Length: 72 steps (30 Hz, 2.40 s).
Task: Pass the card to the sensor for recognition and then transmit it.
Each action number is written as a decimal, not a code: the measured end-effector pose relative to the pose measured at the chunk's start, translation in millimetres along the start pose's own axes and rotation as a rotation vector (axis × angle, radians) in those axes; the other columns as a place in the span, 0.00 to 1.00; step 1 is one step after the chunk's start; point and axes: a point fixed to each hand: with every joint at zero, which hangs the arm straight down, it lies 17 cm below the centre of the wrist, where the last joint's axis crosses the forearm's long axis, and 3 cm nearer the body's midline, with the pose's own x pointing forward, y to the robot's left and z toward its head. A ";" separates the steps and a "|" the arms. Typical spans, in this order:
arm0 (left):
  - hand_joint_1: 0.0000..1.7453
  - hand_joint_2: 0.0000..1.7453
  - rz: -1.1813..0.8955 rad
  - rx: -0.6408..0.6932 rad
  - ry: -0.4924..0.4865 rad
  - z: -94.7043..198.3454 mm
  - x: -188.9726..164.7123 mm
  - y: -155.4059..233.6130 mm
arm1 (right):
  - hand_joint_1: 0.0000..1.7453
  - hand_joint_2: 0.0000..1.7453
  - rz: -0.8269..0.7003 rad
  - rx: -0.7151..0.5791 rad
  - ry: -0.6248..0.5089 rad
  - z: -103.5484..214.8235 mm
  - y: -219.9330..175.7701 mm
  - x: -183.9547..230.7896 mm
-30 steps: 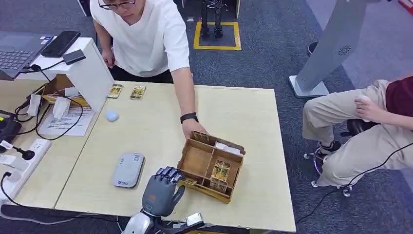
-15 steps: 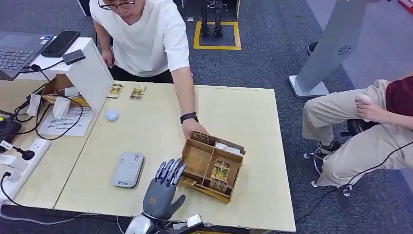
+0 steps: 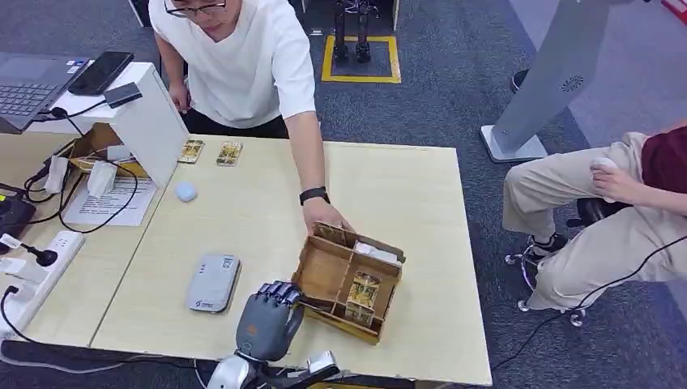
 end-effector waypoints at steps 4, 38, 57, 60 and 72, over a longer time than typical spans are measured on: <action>1.00 1.00 -0.002 0.001 0.007 -0.4 -1.3 0.2 | 0.00 1.00 0.001 0.000 0.000 0.0 0.0 0.0; 1.00 1.00 0.299 0.246 0.019 -23.9 3.5 65.2 | 0.00 1.00 0.015 0.005 -0.032 0.3 0.7 4.3; 1.00 1.00 0.520 0.462 0.210 -54.6 -49.3 119.1 | 0.00 1.00 0.006 0.001 -0.021 0.1 -0.4 2.1; 1.00 1.00 0.575 0.507 0.240 -64.3 -62.0 131.5 | 0.00 1.00 0.008 0.000 -0.022 -0.4 -1.0 2.2; 1.00 1.00 0.714 0.624 0.296 -122.0 -109.3 188.5 | 0.00 1.00 0.017 0.000 -0.041 -3.2 -2.4 10.3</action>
